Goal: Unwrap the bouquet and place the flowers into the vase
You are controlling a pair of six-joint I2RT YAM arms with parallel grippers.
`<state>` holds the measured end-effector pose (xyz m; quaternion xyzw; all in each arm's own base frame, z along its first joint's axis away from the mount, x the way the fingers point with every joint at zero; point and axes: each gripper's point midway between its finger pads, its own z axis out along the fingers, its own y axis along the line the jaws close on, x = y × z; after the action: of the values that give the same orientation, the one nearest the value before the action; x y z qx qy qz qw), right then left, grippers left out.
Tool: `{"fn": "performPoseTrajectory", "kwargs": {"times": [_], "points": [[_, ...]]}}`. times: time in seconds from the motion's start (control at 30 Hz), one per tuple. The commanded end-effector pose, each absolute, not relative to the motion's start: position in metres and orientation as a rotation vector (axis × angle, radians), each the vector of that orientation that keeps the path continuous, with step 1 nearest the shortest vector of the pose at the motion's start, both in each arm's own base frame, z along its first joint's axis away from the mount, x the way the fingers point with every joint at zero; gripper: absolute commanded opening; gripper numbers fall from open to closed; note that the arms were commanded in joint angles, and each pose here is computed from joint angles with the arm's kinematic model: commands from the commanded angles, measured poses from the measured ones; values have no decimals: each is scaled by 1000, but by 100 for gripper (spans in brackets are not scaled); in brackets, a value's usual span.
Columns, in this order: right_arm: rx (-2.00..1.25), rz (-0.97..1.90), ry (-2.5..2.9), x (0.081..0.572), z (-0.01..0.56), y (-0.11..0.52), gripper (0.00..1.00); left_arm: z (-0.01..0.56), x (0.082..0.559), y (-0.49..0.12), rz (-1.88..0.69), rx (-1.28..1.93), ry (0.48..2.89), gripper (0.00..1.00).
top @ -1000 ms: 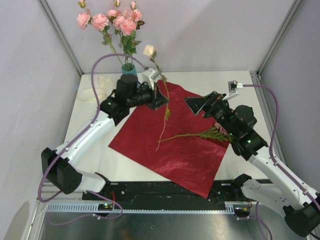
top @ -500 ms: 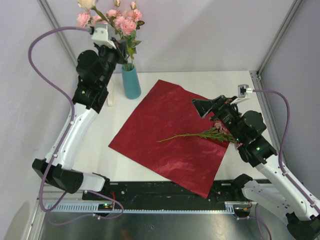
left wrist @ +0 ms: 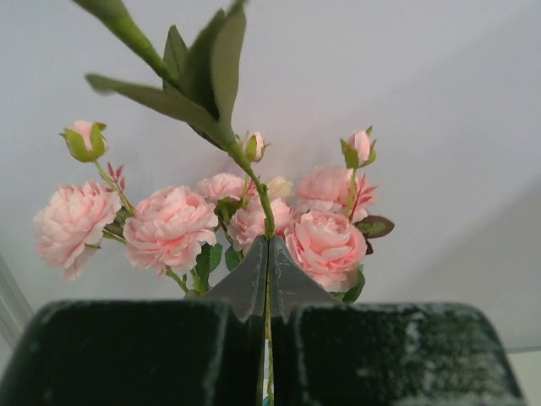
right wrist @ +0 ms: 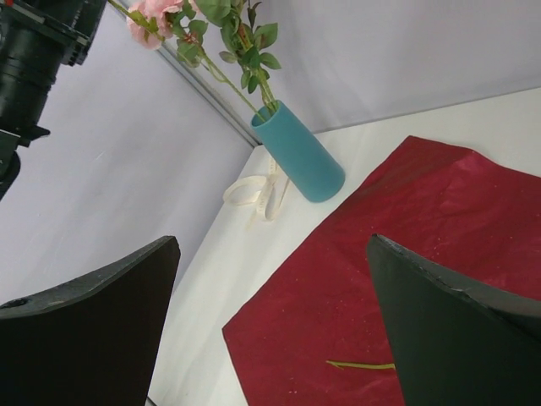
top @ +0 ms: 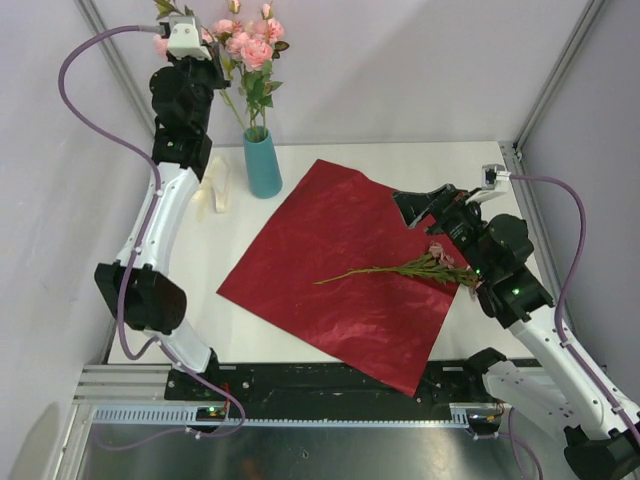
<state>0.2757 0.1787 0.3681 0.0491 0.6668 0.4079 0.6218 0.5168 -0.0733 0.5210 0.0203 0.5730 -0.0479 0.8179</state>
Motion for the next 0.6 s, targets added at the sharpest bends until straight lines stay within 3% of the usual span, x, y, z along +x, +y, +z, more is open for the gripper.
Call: {"fn": "performPoseTrajectory", "kwargs": {"times": [0.0, 0.57], "points": [[93, 931, 1486, 274, 384, 172, 99, 533, 526, -75, -110, 81, 1147, 0], [122, 924, 1522, 279, 370, 162, 99, 394, 594, -92, -156, 133, 1370, 0]]}}
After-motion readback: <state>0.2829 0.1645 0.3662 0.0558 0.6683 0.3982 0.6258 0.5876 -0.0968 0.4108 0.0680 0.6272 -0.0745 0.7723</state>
